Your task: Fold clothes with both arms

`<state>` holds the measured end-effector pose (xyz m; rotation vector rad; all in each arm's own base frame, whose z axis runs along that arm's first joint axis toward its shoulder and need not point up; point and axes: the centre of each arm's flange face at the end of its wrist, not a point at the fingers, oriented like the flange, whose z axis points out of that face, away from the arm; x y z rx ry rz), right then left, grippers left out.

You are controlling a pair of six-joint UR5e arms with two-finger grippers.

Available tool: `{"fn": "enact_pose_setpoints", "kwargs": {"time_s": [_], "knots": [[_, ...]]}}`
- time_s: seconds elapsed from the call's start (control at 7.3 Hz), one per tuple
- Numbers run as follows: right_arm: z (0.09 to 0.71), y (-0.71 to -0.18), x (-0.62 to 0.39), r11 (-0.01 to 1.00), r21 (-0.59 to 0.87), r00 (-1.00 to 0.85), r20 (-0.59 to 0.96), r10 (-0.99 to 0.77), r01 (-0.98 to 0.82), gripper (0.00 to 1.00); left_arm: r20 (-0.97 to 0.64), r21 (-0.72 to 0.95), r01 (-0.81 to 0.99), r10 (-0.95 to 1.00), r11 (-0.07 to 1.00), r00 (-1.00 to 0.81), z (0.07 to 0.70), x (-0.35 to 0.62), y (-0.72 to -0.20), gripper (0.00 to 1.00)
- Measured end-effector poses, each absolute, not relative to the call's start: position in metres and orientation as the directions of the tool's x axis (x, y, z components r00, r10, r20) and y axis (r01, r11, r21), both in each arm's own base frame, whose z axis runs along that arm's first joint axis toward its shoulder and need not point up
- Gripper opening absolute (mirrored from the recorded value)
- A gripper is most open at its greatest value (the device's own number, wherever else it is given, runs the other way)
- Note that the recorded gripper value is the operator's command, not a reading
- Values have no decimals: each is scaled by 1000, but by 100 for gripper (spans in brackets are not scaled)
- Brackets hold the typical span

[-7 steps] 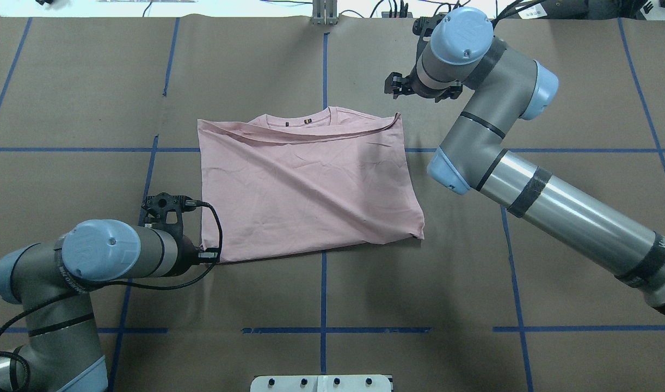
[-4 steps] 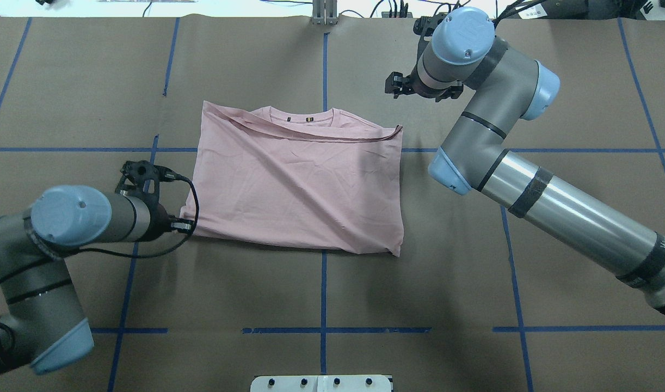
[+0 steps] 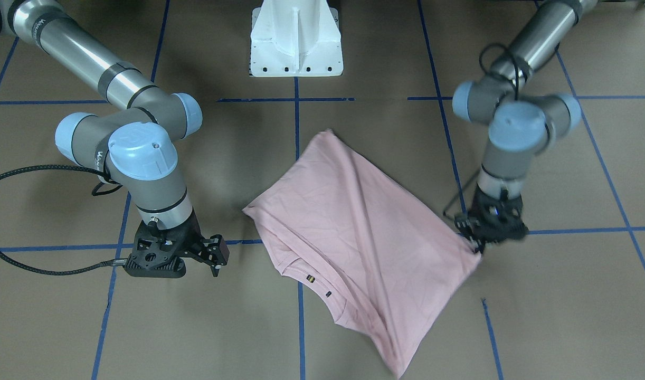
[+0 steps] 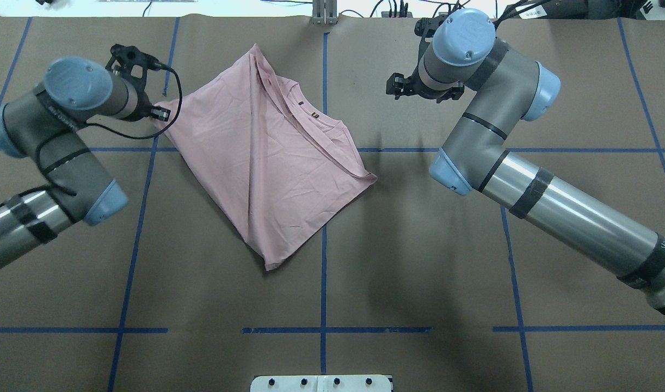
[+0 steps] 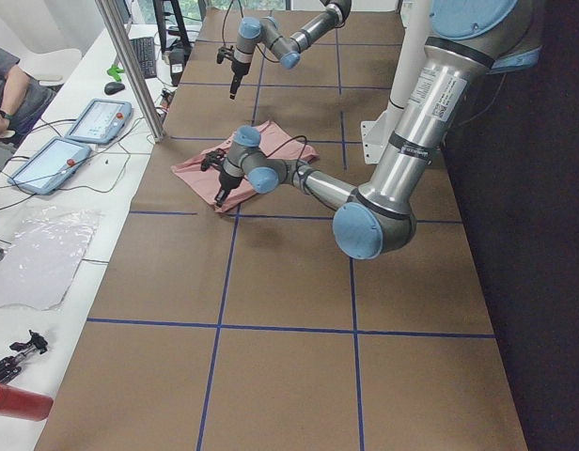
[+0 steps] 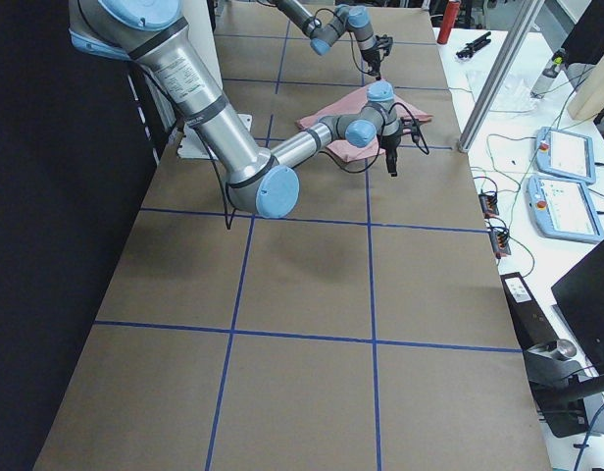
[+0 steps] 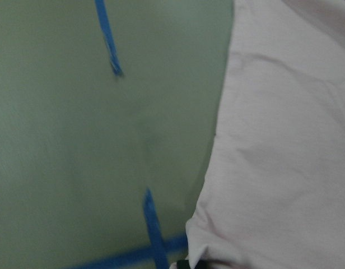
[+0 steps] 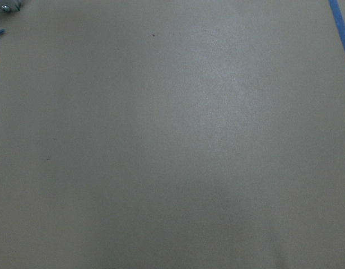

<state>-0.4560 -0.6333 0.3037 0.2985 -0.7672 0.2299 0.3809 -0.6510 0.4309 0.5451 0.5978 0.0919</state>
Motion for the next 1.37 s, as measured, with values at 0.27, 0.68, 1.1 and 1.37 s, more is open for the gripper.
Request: {"fn": "enact_pose_setpoints", "kwargs": {"time_s": [0.27, 0.68, 1.1, 1.37], "knots": [[304, -633, -455, 934, 181, 697, 711, 94, -310, 100, -476, 561, 109, 213, 820, 853, 416, 393, -746, 64], [288, -620, -459, 932, 171, 670, 736, 95, -320, 89, -491, 597, 129, 233, 792, 839, 430, 380, -763, 100], [237, -576, -520, 925, 25, 574, 790, 215, -380, 81, -552, 610, 109, 322, 784, 769, 432, 330, -744, 100], [202, -531, -575, 918, -63, 550, 783, 289, -392, 76, -563, 617, 115, 335, 778, 755, 427, 323, -734, 100]]}}
